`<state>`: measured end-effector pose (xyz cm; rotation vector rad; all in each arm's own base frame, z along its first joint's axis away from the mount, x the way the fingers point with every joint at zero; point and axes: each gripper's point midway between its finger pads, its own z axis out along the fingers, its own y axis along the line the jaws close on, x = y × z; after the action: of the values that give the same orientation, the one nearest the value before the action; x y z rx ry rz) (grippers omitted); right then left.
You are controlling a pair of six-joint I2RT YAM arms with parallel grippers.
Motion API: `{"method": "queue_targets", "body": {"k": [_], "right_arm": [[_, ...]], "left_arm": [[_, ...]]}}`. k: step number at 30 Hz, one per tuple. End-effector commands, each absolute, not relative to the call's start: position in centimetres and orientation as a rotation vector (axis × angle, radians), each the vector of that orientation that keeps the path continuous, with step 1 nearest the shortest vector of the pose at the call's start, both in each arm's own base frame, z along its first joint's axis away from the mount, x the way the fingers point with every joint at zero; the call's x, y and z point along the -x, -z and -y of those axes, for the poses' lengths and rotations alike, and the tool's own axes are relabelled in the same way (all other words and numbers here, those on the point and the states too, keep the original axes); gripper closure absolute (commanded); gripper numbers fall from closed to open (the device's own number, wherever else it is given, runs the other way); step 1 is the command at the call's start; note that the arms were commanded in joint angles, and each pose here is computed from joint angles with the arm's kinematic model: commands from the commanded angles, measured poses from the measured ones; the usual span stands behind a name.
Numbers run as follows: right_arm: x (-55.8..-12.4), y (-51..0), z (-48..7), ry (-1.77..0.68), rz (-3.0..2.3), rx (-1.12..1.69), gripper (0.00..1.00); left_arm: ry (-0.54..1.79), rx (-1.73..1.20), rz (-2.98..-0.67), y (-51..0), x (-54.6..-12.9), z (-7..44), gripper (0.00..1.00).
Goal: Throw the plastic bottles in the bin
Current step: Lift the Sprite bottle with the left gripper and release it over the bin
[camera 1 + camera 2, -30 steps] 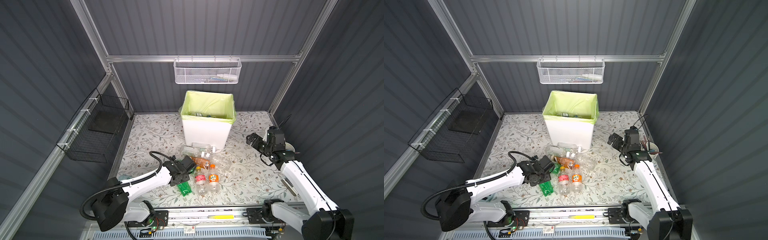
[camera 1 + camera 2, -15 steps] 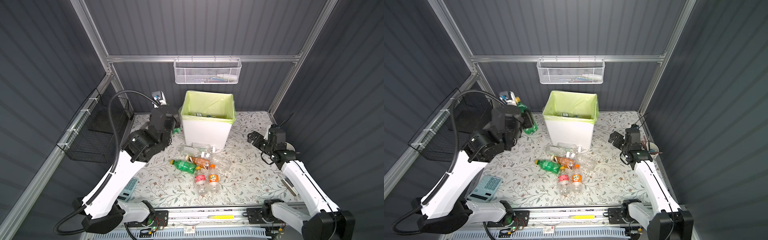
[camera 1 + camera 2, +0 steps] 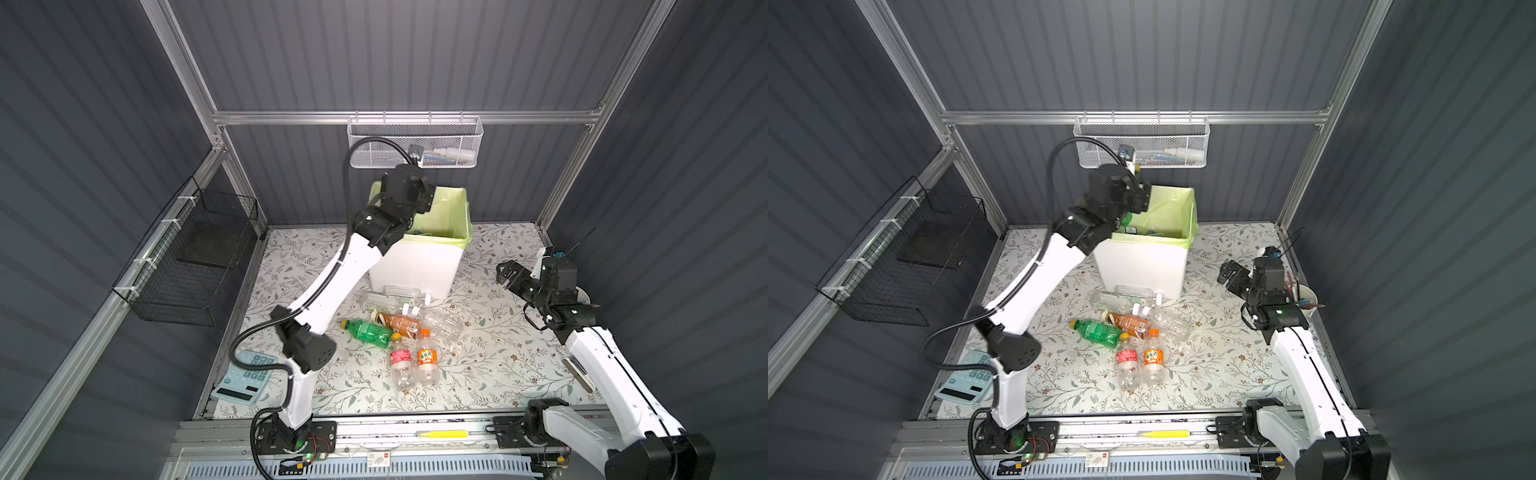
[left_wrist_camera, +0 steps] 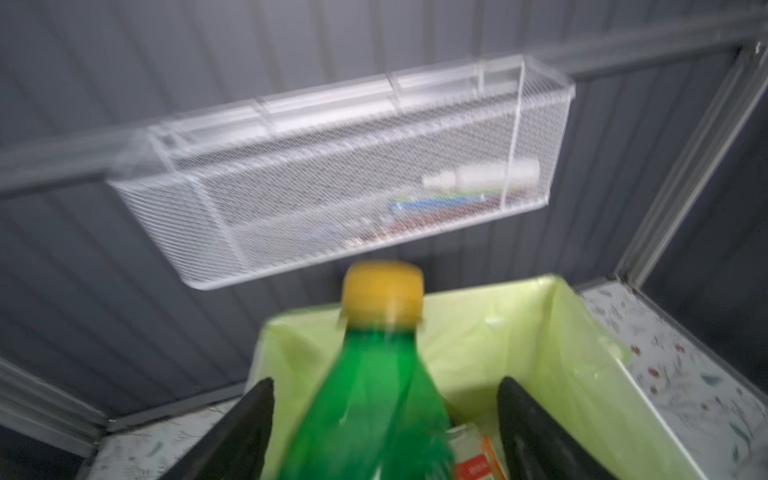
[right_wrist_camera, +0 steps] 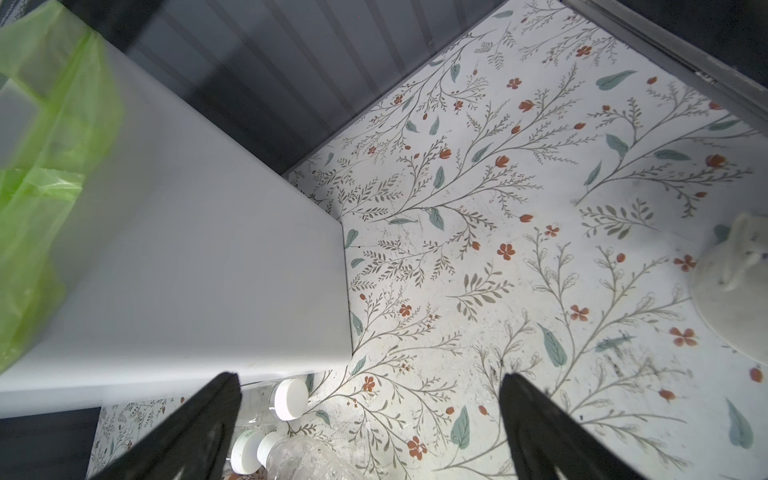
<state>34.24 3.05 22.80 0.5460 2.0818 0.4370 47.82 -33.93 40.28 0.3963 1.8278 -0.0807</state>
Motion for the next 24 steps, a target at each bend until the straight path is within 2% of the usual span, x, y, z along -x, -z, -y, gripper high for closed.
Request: {"method": "queue_targets", "body": {"k": [1,4,6,16,24], "right_arm": [[-33.8,-23.3,-2.6,-0.416,-2.064,-0.547,0.01],[-33.6,-23.6,-2.5,-0.411,-2.051,-0.546,0.01],[-33.6,-23.4,-2.7,-0.427,-2.056,-0.551,0.01],[-34.1,-22.7,-4.0,-0.455,-2.105,-0.515,0.01],[-32.7,-20.9,-8.2,-0.419,-2.234,-0.234,0.01]], "left_arm": [[0.217,-0.42,-1.749,-45.9,-44.0,33.0,0.0],[0.297,-0.32,-1.507,-51.6,-41.1,30.2,0.0],[0.272,-0.278,-1.485,-52.7,-40.1,28.4,0.0],[0.163,-0.237,-1.578,-49.8,-39.2,25.3,0.0],[-0.003,-0.123,-1.679,-46.2,-38.8,21.1,0.0]]}}
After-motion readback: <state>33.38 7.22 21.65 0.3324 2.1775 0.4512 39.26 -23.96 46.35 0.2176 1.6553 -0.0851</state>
